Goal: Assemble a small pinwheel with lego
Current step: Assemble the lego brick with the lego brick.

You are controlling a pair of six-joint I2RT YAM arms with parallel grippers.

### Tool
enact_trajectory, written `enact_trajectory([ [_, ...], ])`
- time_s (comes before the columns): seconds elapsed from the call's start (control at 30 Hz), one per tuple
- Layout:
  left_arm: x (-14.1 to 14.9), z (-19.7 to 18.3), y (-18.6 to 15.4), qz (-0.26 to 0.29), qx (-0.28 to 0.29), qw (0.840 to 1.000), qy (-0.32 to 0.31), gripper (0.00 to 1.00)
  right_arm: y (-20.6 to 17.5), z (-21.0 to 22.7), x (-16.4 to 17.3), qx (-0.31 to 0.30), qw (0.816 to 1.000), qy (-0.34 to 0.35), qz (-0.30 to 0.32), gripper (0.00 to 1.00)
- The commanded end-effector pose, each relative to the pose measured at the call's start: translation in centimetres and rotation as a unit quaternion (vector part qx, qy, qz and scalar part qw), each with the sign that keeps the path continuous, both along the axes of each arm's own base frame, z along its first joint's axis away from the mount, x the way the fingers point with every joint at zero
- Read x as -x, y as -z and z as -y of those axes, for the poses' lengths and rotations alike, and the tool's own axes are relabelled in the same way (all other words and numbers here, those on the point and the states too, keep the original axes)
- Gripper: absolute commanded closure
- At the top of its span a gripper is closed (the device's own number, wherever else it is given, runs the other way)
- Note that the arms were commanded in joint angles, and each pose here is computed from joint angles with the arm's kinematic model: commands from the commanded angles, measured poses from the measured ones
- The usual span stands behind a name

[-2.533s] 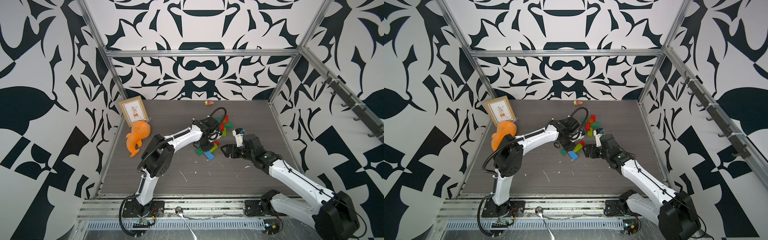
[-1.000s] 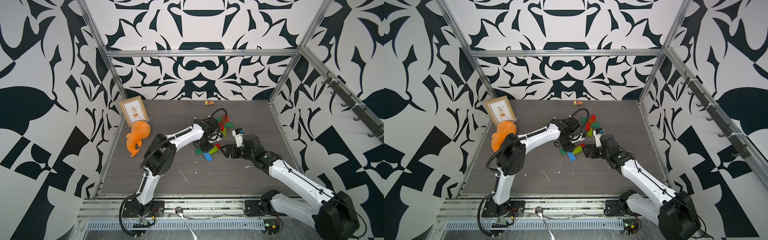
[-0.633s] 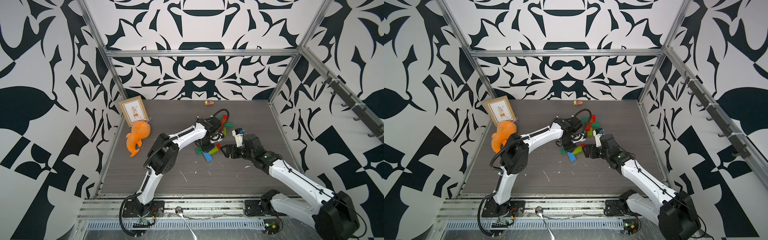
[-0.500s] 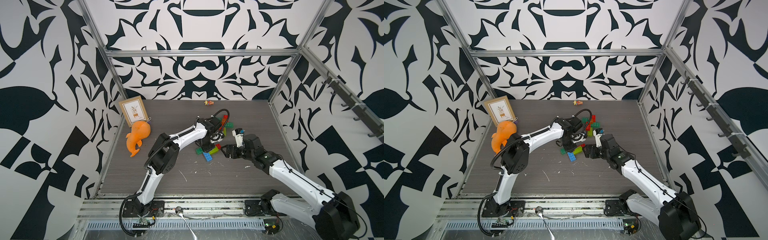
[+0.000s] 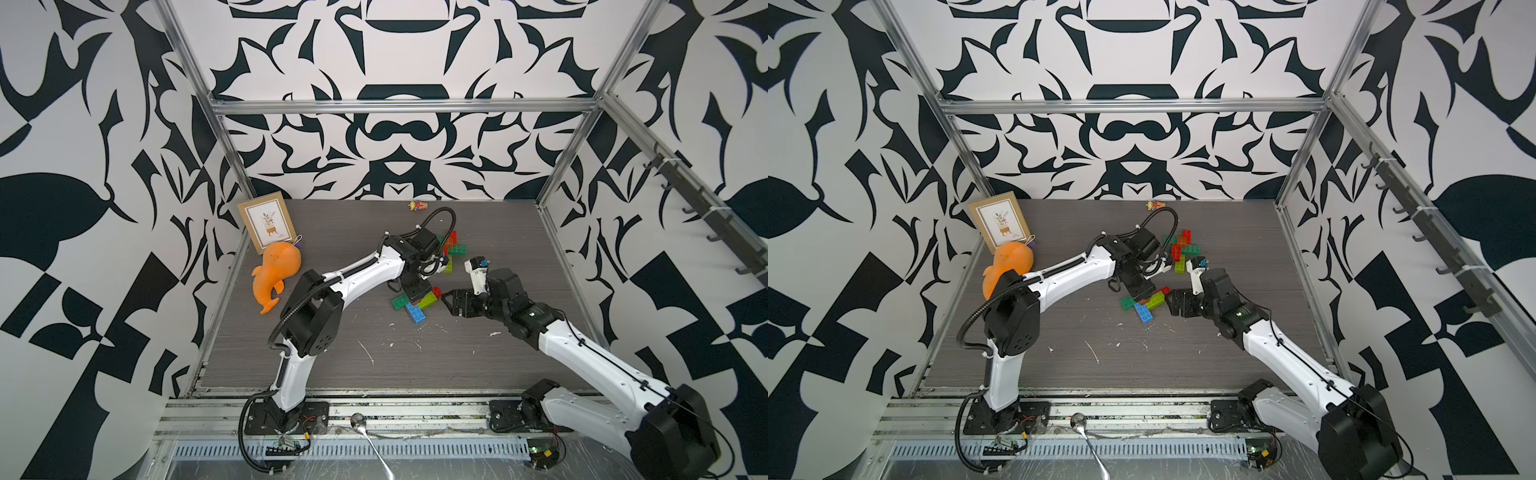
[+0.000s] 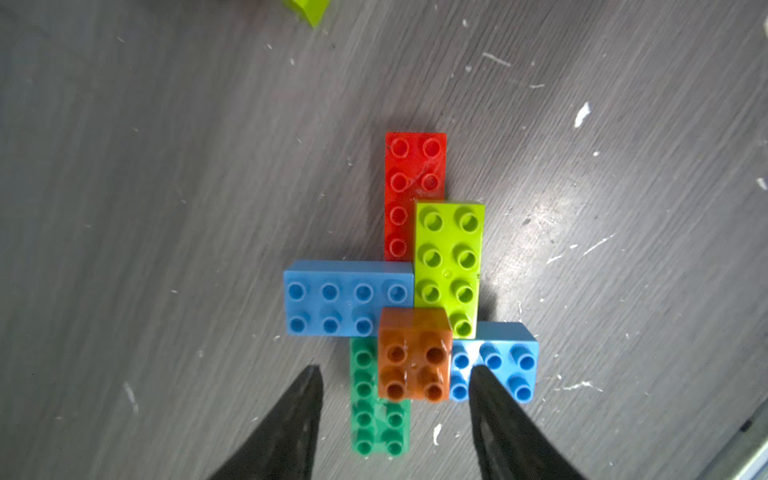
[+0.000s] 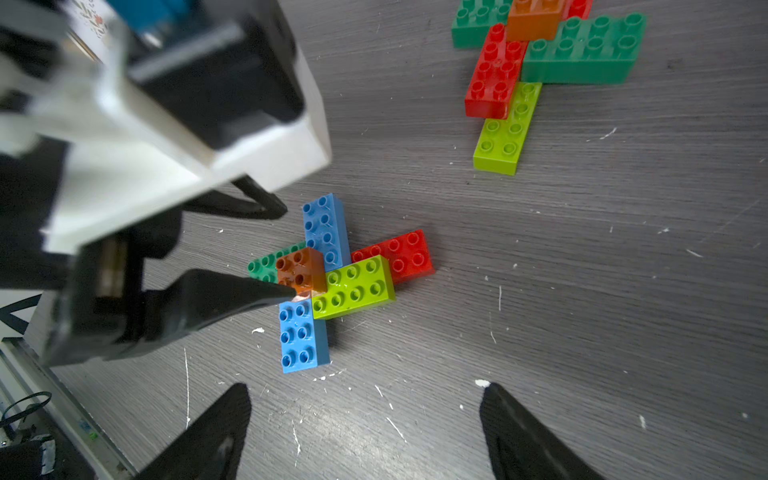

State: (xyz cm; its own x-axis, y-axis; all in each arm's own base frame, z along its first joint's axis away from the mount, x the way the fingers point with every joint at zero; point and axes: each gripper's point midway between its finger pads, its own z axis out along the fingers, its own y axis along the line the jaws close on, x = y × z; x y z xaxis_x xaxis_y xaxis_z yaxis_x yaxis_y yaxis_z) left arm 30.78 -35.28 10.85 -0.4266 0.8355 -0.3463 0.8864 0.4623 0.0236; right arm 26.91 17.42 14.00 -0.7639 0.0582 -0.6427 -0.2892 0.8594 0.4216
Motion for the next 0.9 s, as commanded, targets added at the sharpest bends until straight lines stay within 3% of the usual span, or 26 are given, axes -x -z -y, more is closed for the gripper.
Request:
enact_trajectory([
  [0.0,0.8,-0.6,-1.0,-0.014,0.022,1.0,-0.011,0.37,-1.2,-0.1,-0.3,-0.007,1.0,-0.003,0.019,0.11],
  [0.1,1.4,-0.9,-0.2,-0.033,0.02,0.999,-0.017,0.45,-1.2,-0.2,-0.3,-0.007,1.0,-0.004,0.017,0.11],
  [0.23,2.0,-1.1,0.8,-0.054,0.017,0.998,-0.029,0.7,-1.1,-0.2,-0.3,-0.007,1.0,-0.004,0.017,0.11],
  [0.37,1.9,-1.3,1.6,-0.058,0.011,0.997,-0.043,0.83,-1.1,-0.2,-0.3,-0.006,1.0,-0.004,0.016,0.11],
  [0.57,1.6,-0.7,2.0,-0.063,0.019,0.997,-0.047,0.94,-1.0,-0.2,-0.3,-0.006,1.0,-0.005,0.015,0.11],
  [0.87,1.7,-0.6,3.3,-0.078,0.009,0.996,-0.049,0.97,-1.0,-0.1,-0.2,-0.005,1.0,-0.004,0.015,0.11],
])
